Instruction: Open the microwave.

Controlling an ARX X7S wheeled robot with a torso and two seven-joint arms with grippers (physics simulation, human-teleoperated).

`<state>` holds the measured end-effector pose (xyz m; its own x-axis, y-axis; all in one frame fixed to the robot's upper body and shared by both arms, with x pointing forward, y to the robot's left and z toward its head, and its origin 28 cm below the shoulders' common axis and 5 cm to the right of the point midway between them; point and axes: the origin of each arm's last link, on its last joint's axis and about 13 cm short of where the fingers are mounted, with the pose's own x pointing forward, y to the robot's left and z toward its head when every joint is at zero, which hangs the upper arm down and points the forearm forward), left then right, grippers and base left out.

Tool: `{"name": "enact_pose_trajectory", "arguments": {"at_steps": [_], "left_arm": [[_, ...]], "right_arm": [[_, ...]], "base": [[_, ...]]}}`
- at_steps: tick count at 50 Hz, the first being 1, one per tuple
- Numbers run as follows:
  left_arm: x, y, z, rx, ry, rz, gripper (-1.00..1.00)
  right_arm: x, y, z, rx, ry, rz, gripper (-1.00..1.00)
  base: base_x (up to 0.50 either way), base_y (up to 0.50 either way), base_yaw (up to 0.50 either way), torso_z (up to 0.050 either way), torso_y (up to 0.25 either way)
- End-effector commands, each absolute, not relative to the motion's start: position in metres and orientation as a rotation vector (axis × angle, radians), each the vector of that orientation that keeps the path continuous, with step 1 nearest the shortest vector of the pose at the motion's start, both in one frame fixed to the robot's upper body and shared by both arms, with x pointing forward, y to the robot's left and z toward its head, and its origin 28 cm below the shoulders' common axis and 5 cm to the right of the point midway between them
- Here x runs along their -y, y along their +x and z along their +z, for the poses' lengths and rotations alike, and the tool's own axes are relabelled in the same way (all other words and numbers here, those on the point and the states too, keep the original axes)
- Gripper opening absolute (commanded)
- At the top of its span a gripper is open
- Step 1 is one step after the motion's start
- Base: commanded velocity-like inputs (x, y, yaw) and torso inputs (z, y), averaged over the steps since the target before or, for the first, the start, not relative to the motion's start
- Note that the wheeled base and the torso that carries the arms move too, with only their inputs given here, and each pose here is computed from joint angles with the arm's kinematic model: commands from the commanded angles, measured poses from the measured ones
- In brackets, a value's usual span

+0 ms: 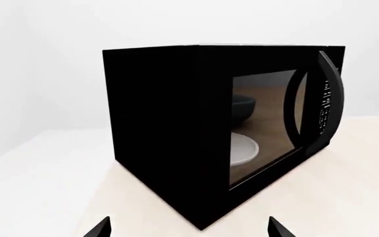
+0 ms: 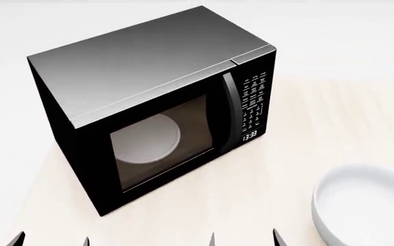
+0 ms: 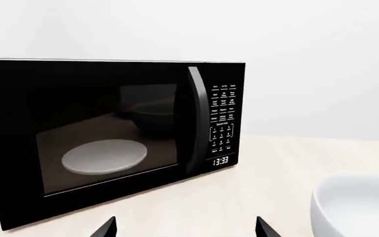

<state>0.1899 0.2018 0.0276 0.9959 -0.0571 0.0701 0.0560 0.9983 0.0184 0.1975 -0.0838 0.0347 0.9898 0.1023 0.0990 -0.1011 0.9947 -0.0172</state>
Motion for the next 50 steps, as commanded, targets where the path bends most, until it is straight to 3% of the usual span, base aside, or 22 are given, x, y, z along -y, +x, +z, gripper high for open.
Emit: {"name": "enact_pose_trajectory", "arguments": {"at_steps": [1, 13, 41, 50], "left_arm": [[-0.202, 0.190, 0.027, 0.065, 0.014, -0.053, 1.00], [-0.201, 0.190, 0.027, 0.059, 0.013, -0.057, 1.00], [-0.200, 0.191, 0.028, 0.065, 0.011, -0.060, 1.00], [-0.199, 0.189, 0.024, 0.052, 0.003, -0.063, 1.00]], "right_arm": [[0.083, 0.198, 0.034, 0.098, -0.012, 0.105, 1.00], [0.085, 0.196, 0.034, 0.098, -0.007, 0.100, 1.00], [0.084, 0.196, 0.036, 0.097, -0.007, 0.105, 1.00], [0.082, 0.208, 0.062, 0.130, -0.025, 0.133, 1.00]], "base": [[0.42, 0.00, 0.00, 0.000, 0.000], [0.18, 0.00, 0.00, 0.000, 0.000], [0.00, 0.00, 0.00, 0.009, -0.242], [0.00, 0.00, 0.00, 0.002, -0.030]]}}
